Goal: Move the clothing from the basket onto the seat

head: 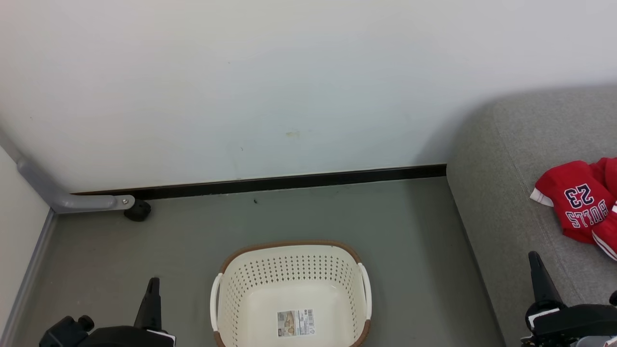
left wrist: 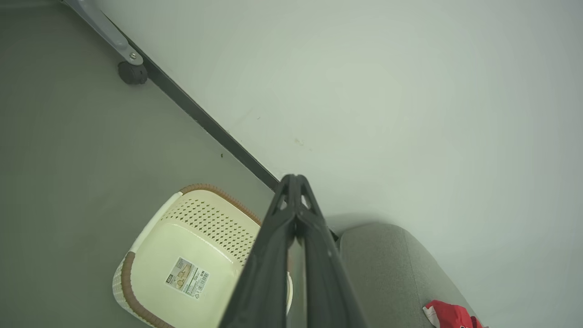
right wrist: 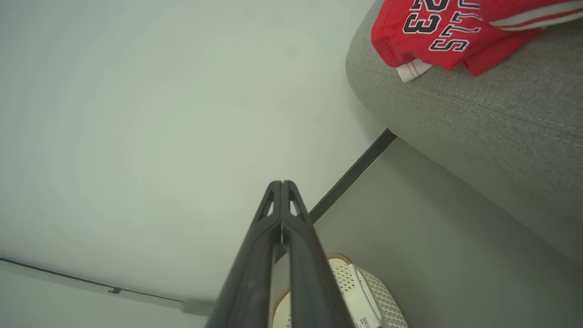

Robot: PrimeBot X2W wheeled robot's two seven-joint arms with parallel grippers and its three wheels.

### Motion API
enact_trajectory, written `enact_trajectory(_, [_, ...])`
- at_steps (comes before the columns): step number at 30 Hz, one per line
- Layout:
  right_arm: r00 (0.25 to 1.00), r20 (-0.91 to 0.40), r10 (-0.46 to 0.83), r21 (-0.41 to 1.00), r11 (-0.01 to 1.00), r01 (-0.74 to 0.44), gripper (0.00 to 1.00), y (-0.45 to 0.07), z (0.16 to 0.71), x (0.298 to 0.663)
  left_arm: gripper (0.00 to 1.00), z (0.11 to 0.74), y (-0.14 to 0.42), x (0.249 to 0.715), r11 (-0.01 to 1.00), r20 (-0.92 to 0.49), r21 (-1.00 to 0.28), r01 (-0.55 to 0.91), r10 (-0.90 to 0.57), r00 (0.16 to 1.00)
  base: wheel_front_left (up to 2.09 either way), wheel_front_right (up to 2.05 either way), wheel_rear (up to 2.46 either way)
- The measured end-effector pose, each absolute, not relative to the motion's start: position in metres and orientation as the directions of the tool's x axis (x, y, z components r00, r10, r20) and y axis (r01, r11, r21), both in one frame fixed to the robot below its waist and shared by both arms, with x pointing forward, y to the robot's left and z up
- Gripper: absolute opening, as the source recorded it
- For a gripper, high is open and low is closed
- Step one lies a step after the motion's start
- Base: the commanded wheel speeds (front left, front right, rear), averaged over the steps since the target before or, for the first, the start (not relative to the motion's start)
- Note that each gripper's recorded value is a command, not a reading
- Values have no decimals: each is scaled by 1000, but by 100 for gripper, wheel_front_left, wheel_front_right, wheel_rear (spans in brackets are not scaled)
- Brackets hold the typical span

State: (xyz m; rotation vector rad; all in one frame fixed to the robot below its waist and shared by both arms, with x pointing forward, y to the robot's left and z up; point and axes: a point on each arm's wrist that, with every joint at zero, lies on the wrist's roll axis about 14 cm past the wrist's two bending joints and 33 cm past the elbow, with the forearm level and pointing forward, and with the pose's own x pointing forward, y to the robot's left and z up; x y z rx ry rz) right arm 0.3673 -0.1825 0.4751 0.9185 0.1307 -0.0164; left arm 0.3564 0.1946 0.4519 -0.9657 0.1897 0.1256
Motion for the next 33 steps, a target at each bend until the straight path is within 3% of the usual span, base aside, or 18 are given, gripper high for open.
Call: enact_trajectory(33, [992, -126, -6, 978, 169, 125, 0, -200, 473, 374, 0, 465, 190, 370, 164, -155, -975, -150, -20, 988, 0, 0, 0])
